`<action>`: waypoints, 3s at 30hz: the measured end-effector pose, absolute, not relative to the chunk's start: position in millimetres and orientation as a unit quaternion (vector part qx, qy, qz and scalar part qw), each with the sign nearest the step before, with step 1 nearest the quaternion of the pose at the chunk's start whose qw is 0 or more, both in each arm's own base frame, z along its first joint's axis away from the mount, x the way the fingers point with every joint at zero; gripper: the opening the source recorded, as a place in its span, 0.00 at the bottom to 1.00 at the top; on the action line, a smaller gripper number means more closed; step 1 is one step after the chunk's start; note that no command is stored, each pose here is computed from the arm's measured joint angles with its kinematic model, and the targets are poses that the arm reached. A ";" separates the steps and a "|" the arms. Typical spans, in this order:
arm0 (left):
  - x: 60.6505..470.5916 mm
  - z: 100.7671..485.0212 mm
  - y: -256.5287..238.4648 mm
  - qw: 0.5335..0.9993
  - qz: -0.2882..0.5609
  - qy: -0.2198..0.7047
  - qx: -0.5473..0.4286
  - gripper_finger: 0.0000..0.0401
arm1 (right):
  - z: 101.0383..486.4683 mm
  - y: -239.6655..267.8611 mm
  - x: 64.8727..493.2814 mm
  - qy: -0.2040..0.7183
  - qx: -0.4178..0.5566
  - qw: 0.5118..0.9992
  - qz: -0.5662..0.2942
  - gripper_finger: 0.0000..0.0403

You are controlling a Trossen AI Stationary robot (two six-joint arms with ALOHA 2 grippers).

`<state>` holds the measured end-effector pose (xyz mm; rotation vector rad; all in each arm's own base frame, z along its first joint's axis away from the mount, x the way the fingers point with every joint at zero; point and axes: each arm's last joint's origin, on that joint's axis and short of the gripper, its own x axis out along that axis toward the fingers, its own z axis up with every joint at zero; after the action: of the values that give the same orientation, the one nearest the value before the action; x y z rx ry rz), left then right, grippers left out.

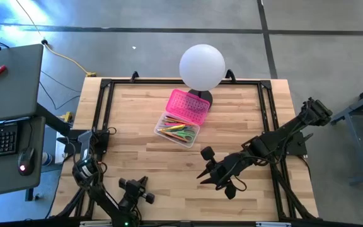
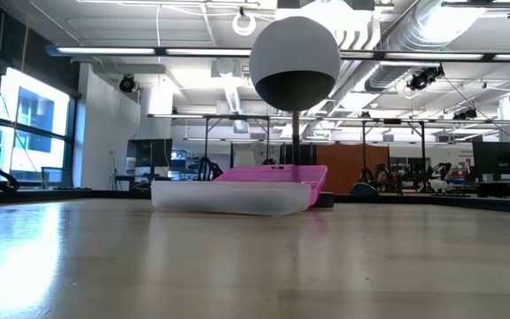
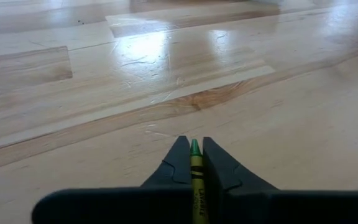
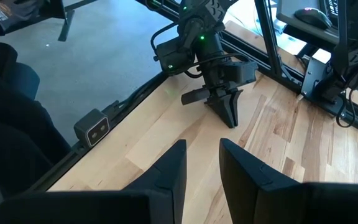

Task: Pick & place school supplies into a supply box
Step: Put the green crayon into the pink supply box, then close the pink supply box

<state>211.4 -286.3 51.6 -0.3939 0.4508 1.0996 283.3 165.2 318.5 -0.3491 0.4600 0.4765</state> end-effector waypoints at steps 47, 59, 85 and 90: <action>408.2 199.7 -28.5 0.812 0.442 0.340 -0.172 0.10 | 319.2 165.4 283.6 0.221 -0.169 0.932 0.233 0.18; 399.7 171.0 -27.2 0.815 0.455 0.319 -0.165 0.19 | 319.5 165.6 283.7 0.219 -0.169 0.932 0.233 0.18; 399.4 171.9 -0.8 0.825 0.422 0.342 -0.156 0.34 | 319.7 165.5 283.9 0.218 -0.168 0.933 0.232 0.18; 392.4 212.8 0.0 0.821 0.429 0.348 -0.143 0.34 | 319.9 165.7 283.9 0.217 -0.168 0.933 0.233 0.18</action>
<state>392.4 0.0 212.8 -0.3041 0.7396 0.9139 283.9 165.7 319.9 -0.3438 0.4433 0.4759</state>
